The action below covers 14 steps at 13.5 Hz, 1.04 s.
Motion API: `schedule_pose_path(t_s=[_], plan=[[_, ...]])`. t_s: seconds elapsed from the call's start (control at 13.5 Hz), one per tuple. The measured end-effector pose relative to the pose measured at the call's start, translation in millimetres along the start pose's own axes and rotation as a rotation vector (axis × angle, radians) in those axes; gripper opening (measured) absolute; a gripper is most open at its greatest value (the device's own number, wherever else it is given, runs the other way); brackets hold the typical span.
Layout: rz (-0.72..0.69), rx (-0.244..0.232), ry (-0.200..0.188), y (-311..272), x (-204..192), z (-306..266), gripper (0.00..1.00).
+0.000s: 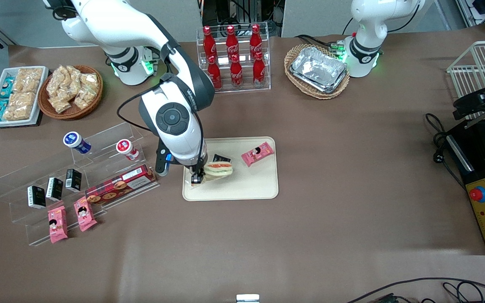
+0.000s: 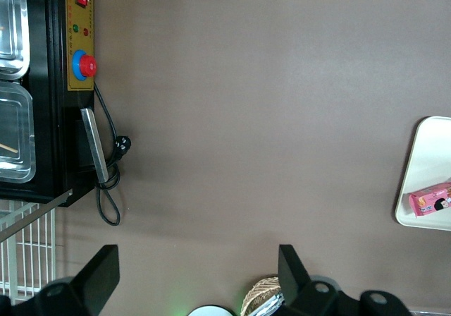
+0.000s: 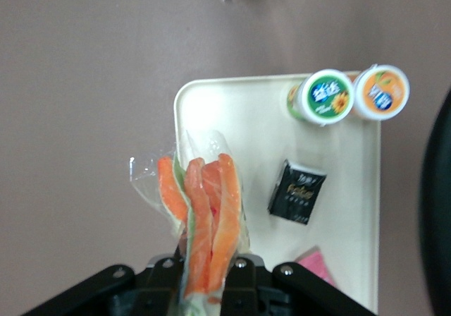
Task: Place sandwich on tray
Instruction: 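Carry the sandwich with the right gripper over the cream tray, then lower the sandwich onto the tray and open the right gripper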
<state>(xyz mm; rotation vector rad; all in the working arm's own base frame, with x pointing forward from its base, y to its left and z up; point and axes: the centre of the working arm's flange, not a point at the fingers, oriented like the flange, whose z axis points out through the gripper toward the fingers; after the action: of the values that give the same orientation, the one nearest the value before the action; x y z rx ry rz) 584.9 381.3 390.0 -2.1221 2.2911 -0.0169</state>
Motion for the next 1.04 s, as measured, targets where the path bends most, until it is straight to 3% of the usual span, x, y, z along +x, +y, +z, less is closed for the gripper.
schedule_pose_path(t_s=[0.59, 0.89, 1.04], plan=[[0.093, 0.030, -0.021, -5.0, -22.3, 48.3, 0.19], [0.184, 0.076, -0.057, -14.1, -27.5, 58.9, 0.19], [0.198, 0.077, -0.053, -17.6, -31.4, 76.8, 0.19]])
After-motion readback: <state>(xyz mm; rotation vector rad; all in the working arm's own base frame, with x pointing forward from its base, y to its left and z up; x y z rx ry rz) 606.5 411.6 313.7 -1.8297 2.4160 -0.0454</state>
